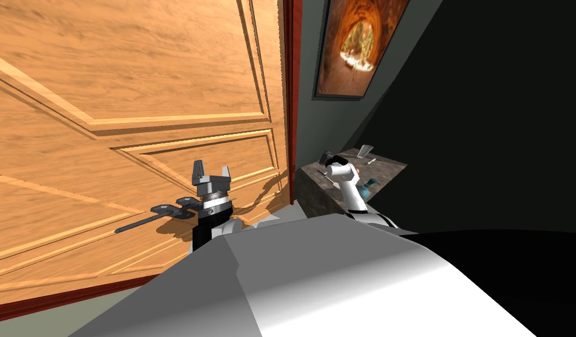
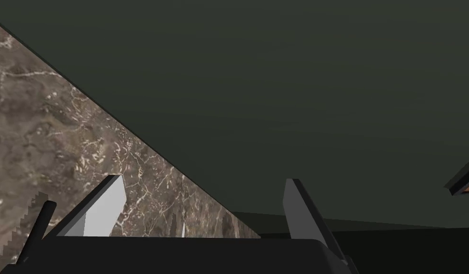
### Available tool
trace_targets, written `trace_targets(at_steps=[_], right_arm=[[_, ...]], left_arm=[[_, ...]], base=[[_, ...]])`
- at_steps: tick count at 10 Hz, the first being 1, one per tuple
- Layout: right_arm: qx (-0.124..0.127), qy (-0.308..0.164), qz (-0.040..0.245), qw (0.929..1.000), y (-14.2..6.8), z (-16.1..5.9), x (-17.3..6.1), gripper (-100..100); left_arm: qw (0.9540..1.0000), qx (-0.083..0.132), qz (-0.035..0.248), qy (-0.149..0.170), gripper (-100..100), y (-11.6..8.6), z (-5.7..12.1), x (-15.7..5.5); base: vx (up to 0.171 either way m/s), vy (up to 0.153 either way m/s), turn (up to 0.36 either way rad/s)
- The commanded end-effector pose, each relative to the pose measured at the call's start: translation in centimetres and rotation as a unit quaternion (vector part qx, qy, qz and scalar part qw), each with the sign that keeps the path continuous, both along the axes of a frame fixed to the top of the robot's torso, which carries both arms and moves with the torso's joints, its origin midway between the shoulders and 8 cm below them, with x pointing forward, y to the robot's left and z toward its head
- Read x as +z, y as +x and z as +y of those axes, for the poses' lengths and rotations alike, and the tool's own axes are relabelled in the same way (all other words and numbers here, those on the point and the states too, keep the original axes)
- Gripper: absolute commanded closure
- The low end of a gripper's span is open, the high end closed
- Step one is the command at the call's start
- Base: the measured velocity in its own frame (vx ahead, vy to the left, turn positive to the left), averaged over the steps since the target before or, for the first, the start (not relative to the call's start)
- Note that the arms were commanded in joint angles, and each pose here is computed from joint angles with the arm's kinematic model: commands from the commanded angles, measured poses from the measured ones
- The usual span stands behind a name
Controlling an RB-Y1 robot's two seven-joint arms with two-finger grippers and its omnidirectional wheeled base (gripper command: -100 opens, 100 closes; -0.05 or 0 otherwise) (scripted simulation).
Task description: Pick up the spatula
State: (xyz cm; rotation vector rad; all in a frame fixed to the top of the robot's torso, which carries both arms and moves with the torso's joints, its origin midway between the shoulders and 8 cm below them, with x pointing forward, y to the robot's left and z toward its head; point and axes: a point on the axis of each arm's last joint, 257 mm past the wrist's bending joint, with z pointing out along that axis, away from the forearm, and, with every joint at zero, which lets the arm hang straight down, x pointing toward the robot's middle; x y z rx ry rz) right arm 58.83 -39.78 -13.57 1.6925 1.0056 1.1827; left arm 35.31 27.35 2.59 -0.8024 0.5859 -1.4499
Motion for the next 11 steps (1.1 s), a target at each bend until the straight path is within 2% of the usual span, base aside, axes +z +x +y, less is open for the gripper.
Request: trace_targets(at_steps=[1, 2, 3, 4, 5, 6, 7, 8, 9, 10, 11], right_arm=[[-0.008, 0.028, 0.018, 0.9994, 0.9, -0.6, -0.3, -100], [-0.013, 0.033, 0.044, 0.9984, 0.6, -0.9, -2.1, -100], [-0.018, 0.056, 0.052, 0.9969, 1.2, -1.4, -1.9, -100], [-0.024, 0.062, 0.08, 0.9946, 0.8, -1.7, -3.9, -100], [-0.029, 0.084, 0.086, 0.9923, 1.4, -2.2, -3.7, -100], [-0.034, 0.09, 0.11, 0.9893, 0.9, -2.4, -5.4, -100], [-0.035, 0.09, 0.114, 0.9887, 0.8, -2.4, -5.6, -100], [-0.041, 0.114, 0.13, 0.9841, 1.1, -2.8, -5.8, -100], [-0.046, 0.118, 0.147, 0.9809, 0.7, -3.0, -7.1, -100], [-0.046, 0.118, 0.147, 0.9809, 0.7, -3.0, -7.1, -100], [-0.052, 0.141, 0.165, 0.9747, 0.7, -3.2, -7.2, -100]], left_arm=[[1.0, 0.0, 0.0, 0.0, 0, 0.0, 0.0, 0.0], [1.0, 0.0, 0.0, 0.0, 0, 0.0, 0.0, 0.0], [1.0, 0.0, 0.0, 0.0, 0, 0.0, 0.0, 0.0], [1.0, 0.0, 0.0, 0.0, 0, 0.0, 0.0, 0.0], [1.0, 0.0, 0.0, 0.0, 0, 0.0, 0.0, 0.0], [1.0, 0.0, 0.0, 0.0, 0, 0.0, 0.0, 0.0], [1.0, 0.0, 0.0, 0.0, 0, 0.0, 0.0, 0.0], [1.0, 0.0, 0.0, 0.0, 0, 0.0, 0.0, 0.0], [1.0, 0.0, 0.0, 0.0, 0, 0.0, 0.0, 0.0], [1.0, 0.0, 0.0, 0.0, 0, 0.0, 0.0, 0.0], [1.0, 0.0, 0.0, 0.0, 0, 0.0, 0.0, 0.0]], base=[[0.005, 0.001, 0.001], [0.006, 0.0, 0.004], [0.01, 0.0, -0.005], [0.01, 0.0, -0.001], [0.01, -0.002, -0.024], [0.01, -0.002, -0.006], [0.0, 0.0, 0.0], [0.007, -0.001, -0.022], [0.011, -0.002, -0.015], [0.006, -0.001, -0.002], [0.011, -0.003, -0.03]])
